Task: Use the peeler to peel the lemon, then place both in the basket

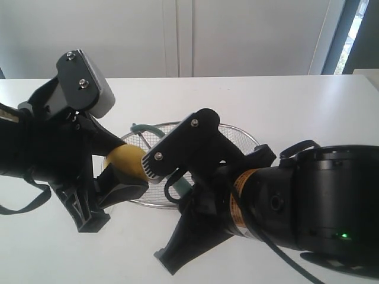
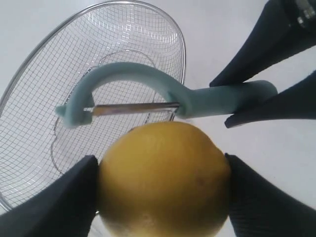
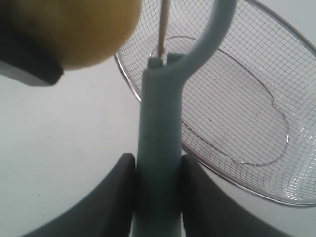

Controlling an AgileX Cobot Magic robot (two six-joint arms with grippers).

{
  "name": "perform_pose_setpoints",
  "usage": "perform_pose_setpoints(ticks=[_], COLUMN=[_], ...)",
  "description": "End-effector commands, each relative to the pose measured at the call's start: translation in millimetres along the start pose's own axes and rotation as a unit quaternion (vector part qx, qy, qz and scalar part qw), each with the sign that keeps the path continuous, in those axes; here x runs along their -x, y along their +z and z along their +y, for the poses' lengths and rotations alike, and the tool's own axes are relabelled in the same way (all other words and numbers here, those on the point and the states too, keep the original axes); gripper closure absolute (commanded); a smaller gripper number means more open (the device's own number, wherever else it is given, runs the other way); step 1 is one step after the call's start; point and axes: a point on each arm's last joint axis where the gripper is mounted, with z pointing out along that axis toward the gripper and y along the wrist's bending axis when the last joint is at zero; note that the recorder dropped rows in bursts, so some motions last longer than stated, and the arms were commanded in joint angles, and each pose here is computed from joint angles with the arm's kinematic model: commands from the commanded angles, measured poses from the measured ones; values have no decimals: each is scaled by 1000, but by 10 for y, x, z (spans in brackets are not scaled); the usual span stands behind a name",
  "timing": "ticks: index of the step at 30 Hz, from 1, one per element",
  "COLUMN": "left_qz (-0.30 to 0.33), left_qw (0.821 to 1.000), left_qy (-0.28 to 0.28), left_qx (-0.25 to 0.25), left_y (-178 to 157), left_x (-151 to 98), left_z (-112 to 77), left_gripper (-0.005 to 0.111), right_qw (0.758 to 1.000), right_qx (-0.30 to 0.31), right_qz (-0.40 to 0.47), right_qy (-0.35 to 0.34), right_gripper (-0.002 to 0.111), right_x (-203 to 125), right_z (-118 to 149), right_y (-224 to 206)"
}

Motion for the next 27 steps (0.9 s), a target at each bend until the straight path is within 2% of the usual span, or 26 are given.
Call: perform_pose_setpoints(ticks=[1, 27], left_qz=[-8, -10], left_qw=[1000, 1000], left_qy=[-9, -6], left_qx=[2, 6], left_y=[-25, -26], left_x=[11, 13], left_z=[-2, 5], left_gripper=[107, 107], right_qw=[1000, 998], right_qx=[5, 13], right_qz=[-8, -49], right_qy=[4, 24], right_gripper=[108, 108], right_x=[34, 91], right_z=[9, -42], right_y=[-8, -314])
